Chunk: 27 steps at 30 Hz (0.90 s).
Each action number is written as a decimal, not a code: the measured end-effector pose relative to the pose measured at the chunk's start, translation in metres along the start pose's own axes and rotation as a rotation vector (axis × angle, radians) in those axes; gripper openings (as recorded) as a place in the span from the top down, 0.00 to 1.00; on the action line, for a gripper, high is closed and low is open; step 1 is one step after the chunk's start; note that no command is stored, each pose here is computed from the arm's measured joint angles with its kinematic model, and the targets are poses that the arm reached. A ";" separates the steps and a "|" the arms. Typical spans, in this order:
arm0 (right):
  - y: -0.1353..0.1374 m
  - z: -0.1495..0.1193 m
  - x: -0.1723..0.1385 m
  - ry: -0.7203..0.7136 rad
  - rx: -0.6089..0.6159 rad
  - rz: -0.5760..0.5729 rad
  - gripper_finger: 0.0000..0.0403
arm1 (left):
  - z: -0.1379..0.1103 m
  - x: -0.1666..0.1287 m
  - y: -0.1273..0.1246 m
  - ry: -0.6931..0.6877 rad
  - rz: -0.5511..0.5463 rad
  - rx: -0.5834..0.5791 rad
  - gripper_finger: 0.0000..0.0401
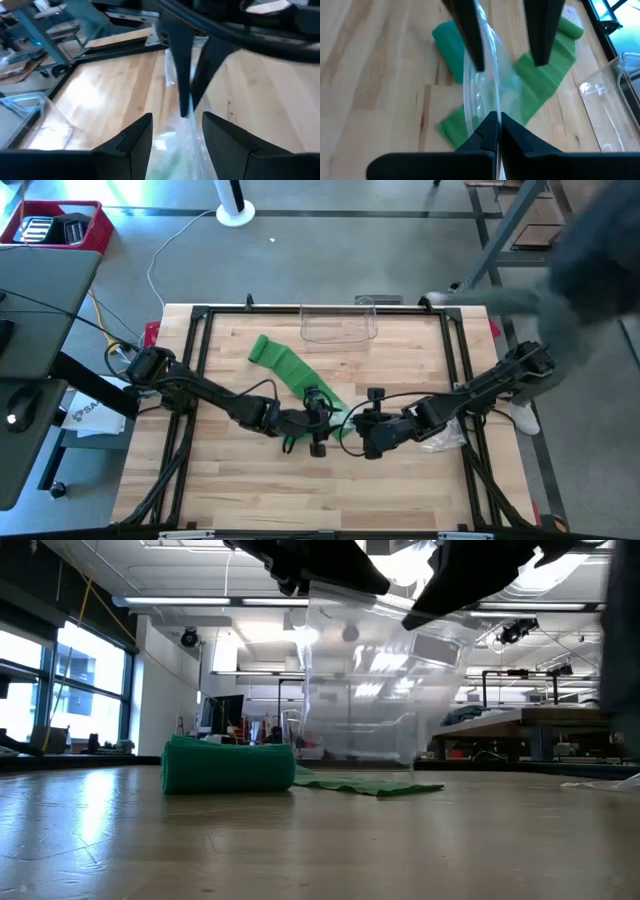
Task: Roll bandage
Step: Open the left zip bag
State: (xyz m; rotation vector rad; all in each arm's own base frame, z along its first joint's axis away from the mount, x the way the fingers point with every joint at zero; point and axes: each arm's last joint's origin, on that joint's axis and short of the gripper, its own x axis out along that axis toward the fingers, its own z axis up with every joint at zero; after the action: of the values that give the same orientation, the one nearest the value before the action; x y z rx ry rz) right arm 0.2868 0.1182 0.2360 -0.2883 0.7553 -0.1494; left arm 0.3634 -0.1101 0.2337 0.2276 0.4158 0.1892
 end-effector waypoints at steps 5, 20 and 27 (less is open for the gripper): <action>-0.001 0.001 -0.002 -0.013 0.007 -0.001 1.00 | 0.000 0.000 0.000 0.002 -0.001 0.001 0.58; 0.001 0.006 -0.018 -0.064 -0.050 0.068 1.00 | -0.005 0.002 0.003 0.046 -0.018 -0.017 0.82; 0.000 0.005 -0.017 -0.058 -0.099 0.054 1.00 | -0.005 0.002 0.001 0.051 -0.096 -0.075 0.96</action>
State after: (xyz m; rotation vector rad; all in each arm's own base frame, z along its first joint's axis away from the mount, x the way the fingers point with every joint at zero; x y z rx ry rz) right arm 0.2781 0.1236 0.2505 -0.3643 0.7136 -0.0525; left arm 0.3632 -0.1074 0.2286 0.1295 0.4680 0.1162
